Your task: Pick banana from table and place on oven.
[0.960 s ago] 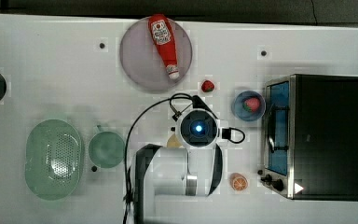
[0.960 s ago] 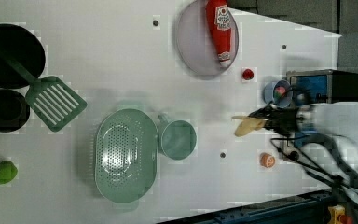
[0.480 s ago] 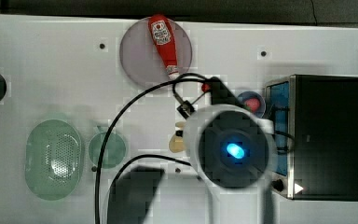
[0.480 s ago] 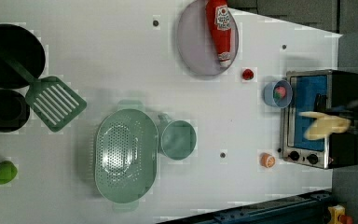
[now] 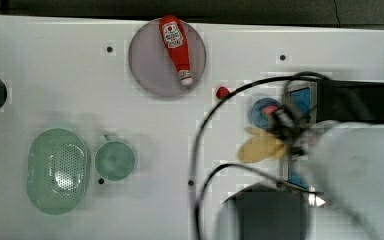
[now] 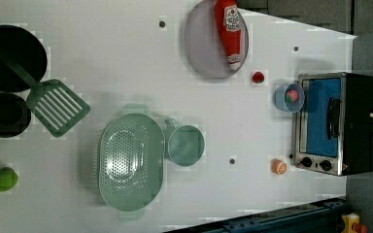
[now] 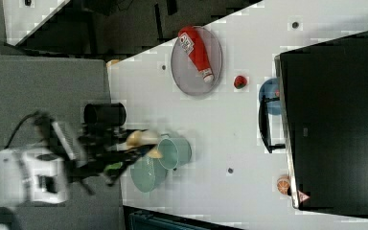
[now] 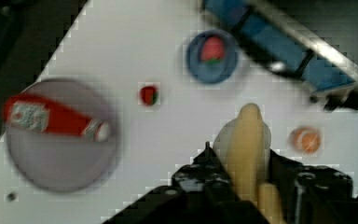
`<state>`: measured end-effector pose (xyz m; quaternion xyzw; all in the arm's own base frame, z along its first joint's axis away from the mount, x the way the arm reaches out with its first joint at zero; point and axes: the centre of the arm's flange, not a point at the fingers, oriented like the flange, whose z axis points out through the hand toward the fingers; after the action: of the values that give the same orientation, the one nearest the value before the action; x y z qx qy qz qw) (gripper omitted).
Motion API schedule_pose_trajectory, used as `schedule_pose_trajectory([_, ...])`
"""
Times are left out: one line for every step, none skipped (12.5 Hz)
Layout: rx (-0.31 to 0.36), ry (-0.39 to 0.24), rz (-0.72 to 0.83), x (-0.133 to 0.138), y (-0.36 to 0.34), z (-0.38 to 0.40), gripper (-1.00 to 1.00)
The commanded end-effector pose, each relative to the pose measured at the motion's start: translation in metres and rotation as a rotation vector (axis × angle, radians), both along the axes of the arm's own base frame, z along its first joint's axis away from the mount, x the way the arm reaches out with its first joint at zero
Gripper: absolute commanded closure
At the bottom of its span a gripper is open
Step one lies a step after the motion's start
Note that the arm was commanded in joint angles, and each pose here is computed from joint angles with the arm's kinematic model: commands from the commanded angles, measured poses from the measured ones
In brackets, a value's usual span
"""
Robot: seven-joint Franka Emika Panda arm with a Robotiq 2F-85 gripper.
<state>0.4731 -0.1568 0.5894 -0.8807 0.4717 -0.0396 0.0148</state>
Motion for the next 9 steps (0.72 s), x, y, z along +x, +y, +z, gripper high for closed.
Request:
schedule_pose_trajectory([-0.028, 0.08, 0.109, -0.003, -0.096, -0.068, 0.43])
schedule_pose_trajectory([-0.057, 0.062, 0.148, -0.003, -0.124, -0.082, 0.43])
schedule_pose_trajectory([-0.09, 0.053, 0.195, -0.003, -0.148, -0.096, 0.43])
schedule_pose_trajectory([-0.118, 0.059, 0.231, -0.004, -0.168, -0.11, 0.43])
schedule_pose_trajectory([-0.143, 0.072, 0.255, -0.003, -0.185, -0.123, 0.43])
schedule_pose_trajectory([-0.161, 0.089, 0.286, -0.001, -0.196, -0.133, 0.43])
schedule_pose_trajectory([-0.171, 0.104, 0.312, 0.002, -0.204, -0.141, 0.43])
schedule_pose_trajectory([-0.173, 0.123, 0.337, 0.004, -0.21, -0.148, 0.43])
schedule_pose_trajectory([-0.166, 0.139, 0.362, 0.005, -0.214, -0.156, 0.33])
